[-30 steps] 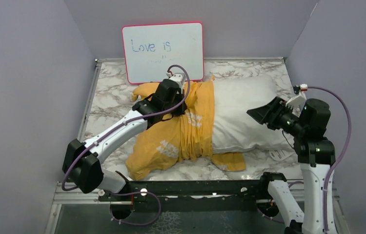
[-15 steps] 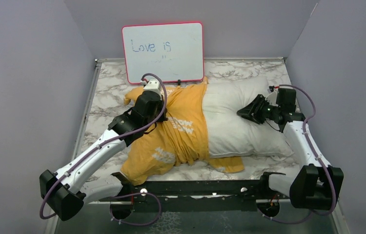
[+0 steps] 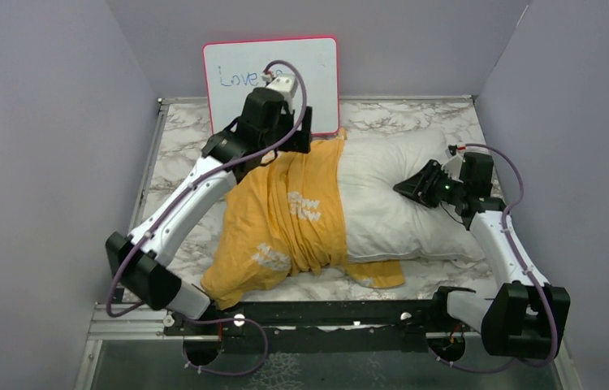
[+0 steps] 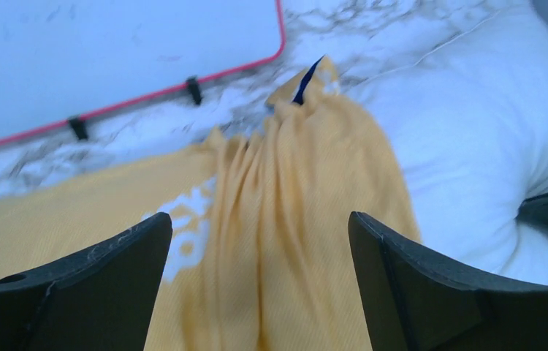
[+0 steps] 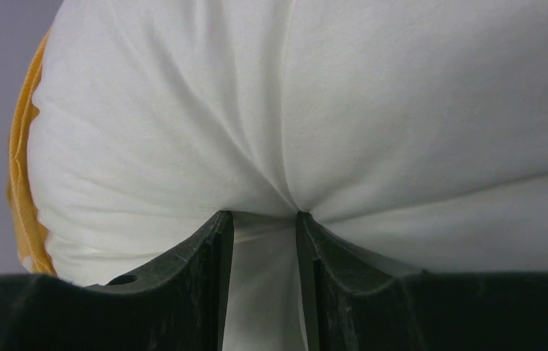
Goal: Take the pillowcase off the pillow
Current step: Remove the pillow from the pillowcase.
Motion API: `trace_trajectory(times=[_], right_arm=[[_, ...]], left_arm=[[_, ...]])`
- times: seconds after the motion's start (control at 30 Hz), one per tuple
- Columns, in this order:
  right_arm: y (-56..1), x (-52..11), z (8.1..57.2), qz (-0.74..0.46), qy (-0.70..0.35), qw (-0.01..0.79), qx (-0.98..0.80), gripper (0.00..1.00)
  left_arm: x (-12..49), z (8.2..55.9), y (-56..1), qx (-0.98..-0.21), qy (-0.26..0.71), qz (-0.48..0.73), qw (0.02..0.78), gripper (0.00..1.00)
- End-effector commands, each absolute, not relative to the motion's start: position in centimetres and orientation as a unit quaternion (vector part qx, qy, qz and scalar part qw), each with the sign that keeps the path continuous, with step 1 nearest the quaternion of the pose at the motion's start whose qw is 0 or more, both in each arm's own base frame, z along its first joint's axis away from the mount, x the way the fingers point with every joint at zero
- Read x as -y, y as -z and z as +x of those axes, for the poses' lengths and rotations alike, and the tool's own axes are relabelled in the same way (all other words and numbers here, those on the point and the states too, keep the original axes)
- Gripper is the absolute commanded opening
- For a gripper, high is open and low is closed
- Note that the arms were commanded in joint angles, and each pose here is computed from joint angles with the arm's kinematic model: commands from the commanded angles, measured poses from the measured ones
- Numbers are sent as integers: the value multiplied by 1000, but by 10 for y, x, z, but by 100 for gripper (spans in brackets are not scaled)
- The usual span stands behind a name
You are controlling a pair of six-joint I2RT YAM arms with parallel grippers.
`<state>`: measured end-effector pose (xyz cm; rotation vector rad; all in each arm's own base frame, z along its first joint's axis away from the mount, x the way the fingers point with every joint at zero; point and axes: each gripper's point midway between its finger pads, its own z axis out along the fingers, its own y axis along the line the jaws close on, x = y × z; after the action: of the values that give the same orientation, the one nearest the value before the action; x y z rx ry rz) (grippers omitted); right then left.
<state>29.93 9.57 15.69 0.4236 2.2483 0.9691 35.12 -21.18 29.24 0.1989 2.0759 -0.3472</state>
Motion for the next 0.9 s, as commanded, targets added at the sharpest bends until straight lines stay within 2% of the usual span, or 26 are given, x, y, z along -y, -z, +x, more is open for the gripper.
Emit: trace_trajectory(times=[0.0, 0.17, 0.3, 0.37, 0.43, 0.57, 0.6, 0.7, 0.87], right_arm=[[-135, -100, 280, 151, -367, 280, -874, 42], [-149, -104, 280, 141, -382, 290, -866, 45], [-173, -100, 285, 125, -372, 323, -861, 51], [-185, -96, 290, 128, -361, 338, -859, 54], [-198, -95, 293, 128, -358, 346, -858, 57], [-230, -96, 304, 135, -370, 349, -850, 59], [-238, -97, 306, 133, -372, 347, -850, 60], [-264, -98, 314, 119, -377, 356, -847, 60], [-291, -74, 328, 128, -304, 402, -854, 63]], left_arm=[[274, 386, -316, -828, 215, 198, 479, 94], [307, 418, -247, -856, 270, 231, 376, 97], [303, 400, -182, -891, 273, 224, 286, 89], [304, 380, -169, -886, 297, 244, 260, 75], [308, 362, -174, -871, 332, 264, 250, 51], [304, 353, -205, -843, 346, 274, 308, 8], [301, 352, -217, -835, 347, 271, 331, 0], [293, 349, -252, -807, 349, 254, 403, 0], [272, 335, -302, -757, 347, 228, 505, 0]])
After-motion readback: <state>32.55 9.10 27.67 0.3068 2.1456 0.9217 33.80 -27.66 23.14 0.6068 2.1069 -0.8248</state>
